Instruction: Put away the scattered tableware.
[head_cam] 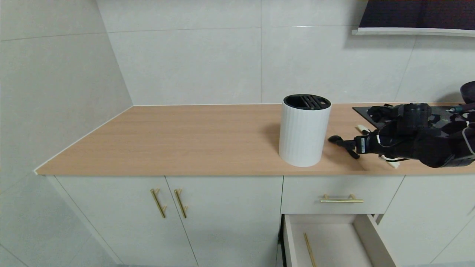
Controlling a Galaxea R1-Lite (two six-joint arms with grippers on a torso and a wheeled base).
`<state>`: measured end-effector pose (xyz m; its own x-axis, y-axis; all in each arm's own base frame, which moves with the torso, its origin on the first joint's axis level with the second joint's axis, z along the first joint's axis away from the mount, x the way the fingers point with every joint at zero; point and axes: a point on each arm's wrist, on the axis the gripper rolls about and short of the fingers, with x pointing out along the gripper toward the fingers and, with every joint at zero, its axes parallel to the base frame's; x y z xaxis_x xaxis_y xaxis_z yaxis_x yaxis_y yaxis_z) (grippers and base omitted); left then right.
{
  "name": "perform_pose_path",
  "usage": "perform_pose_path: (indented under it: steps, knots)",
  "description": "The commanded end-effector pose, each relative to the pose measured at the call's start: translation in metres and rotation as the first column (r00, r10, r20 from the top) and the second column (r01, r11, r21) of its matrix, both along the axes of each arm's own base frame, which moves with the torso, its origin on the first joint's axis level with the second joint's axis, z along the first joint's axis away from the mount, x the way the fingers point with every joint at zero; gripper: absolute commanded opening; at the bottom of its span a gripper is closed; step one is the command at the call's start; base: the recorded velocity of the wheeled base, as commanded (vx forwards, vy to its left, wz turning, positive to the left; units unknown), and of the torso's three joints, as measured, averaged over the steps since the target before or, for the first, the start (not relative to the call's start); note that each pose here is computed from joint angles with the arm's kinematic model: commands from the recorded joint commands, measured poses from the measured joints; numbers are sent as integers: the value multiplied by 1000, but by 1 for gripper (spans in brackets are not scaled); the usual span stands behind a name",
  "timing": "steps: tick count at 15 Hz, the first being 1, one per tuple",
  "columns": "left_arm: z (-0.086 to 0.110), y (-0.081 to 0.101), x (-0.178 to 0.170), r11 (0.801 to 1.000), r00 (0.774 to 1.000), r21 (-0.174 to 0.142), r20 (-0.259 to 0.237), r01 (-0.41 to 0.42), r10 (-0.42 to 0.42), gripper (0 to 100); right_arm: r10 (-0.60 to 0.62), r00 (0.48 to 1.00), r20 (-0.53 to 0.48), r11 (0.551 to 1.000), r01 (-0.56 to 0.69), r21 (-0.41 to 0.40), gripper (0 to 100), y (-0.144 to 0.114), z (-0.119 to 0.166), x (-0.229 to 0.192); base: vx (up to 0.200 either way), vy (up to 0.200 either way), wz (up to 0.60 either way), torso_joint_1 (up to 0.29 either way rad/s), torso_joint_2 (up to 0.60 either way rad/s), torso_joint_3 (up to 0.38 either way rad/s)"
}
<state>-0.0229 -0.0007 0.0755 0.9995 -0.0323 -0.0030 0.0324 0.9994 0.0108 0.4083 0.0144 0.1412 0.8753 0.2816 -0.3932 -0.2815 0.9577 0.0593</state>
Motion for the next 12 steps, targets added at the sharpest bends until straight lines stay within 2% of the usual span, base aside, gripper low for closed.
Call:
perform_pose_path:
  steps: [1,4,12]
  knots:
    - [0,0,0,1000,1000,0,0,0,0,100,-9,1000,-29,1000,8,-21,100,-4,-28,14,0,0,0,0,0,0]
    - [0,0,0,1000,1000,0,-2,0,0,100,-56,998,15,998,57,-40,100,-8,-42,29,0,0,0,0,0,0]
    - [0,0,0,1000,1000,0,0,0,0,100,-76,997,1,996,76,-49,100,-9,-55,41,0,0,0,0,0,0]
